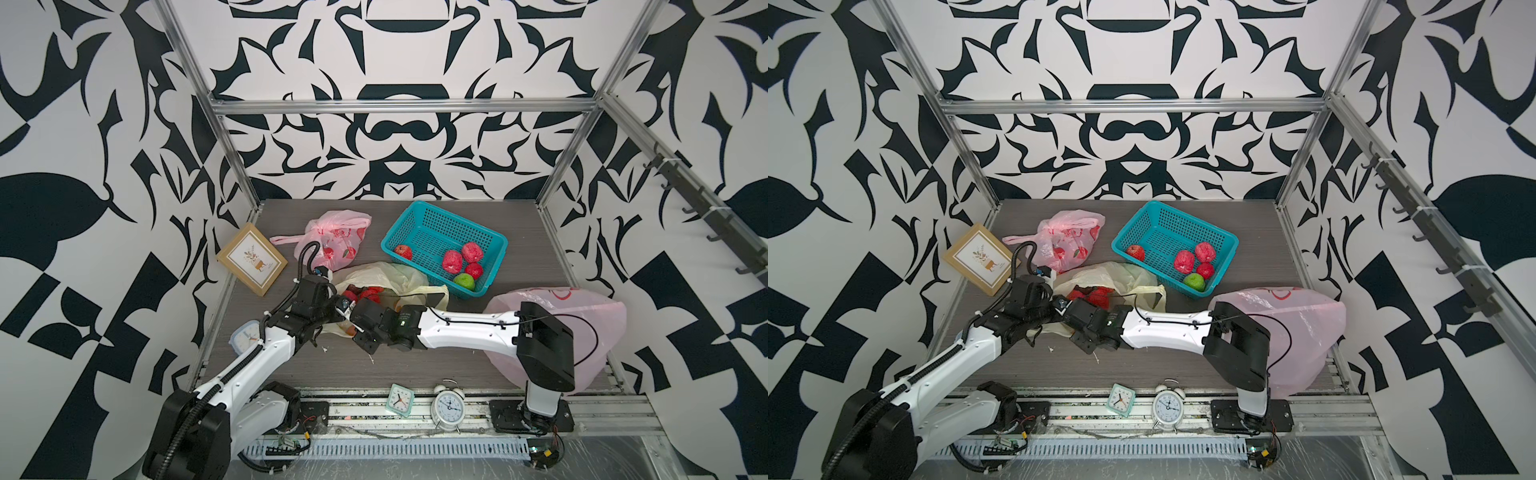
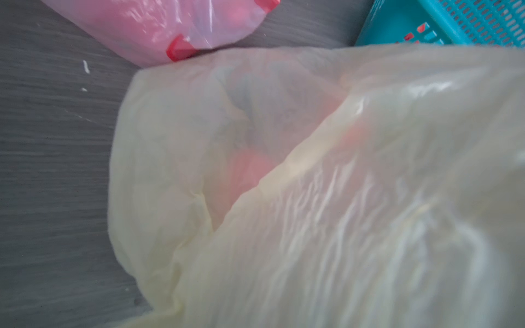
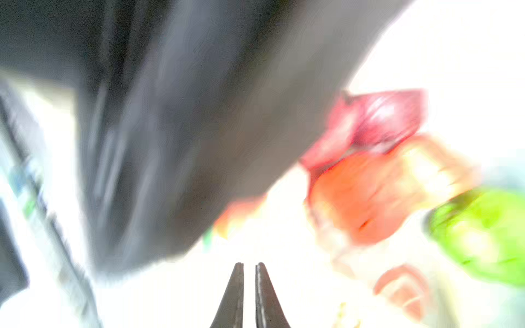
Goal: Untie the knot of a plastic bag & take out the apple
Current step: Adjust the plastic bag at the center of the board, then pick up the apple from the plastic bag.
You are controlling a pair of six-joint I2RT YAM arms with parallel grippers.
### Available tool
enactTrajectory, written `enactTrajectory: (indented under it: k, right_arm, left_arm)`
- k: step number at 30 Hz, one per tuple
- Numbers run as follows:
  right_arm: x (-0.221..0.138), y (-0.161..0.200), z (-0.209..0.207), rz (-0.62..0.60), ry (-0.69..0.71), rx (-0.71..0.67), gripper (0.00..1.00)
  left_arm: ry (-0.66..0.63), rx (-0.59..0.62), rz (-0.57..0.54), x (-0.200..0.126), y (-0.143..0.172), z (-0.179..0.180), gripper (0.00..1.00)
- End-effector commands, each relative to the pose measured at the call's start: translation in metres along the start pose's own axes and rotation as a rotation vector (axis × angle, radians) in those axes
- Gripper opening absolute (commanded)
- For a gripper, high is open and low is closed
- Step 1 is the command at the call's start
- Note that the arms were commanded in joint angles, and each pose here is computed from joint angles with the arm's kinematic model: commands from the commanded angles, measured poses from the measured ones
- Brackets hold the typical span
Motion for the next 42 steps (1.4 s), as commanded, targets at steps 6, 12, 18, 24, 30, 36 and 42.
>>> enactTrajectory:
  k: [6, 12, 18, 24, 30, 36, 42]
  right_arm:
    - [-0.004, 0.037, 0.025, 0.085, -0.183, -0.003, 0.13]
    - [0.001, 0.055, 0.015, 0.137, -0.181, 0.044, 0.13]
    - [-0.032, 0.014, -0.012, -0.075, -0.245, 0.139, 0.2]
    - [-0.062, -0.029, -0.04, -0.216, -0.222, 0.173, 0.34]
    - [-0.042, -0.04, -0.067, -0.169, -0.023, 0.277, 0.44]
    - [-0.016, -0.038, -0.084, -0.111, 0.109, 0.428, 0.5]
    - [0.001, -0.03, -0.095, -0.066, 0.225, 0.454, 0.58]
  left_arm:
    - [0.001, -0.027, -0.097, -0.003, -0.015, -0.001, 0.22]
    - [-0.016, -0.025, -0.117, -0.002, -0.017, 0.003, 0.22]
    - [0.038, -0.019, -0.097, -0.001, -0.018, -0.006, 0.22]
    - [0.04, -0.012, -0.114, -0.007, -0.018, -0.005, 0.23]
    - [0.068, -0.008, -0.14, -0.012, -0.017, -0.007, 0.24]
    - [0.08, 0.002, -0.15, -0.016, -0.018, -0.008, 0.41]
    - [0.086, 0.006, -0.136, -0.013, -0.017, -0.009, 0.45]
Point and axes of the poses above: each gripper's point midway between its finger pads, its own x axis out along the fingers, its own z axis along the line the jaws close on, y = z × x, the point moved 5 cm from there along -x, back along the fingers, and after that the axes turned 12 degrees about -x, right-handed, at the moved point
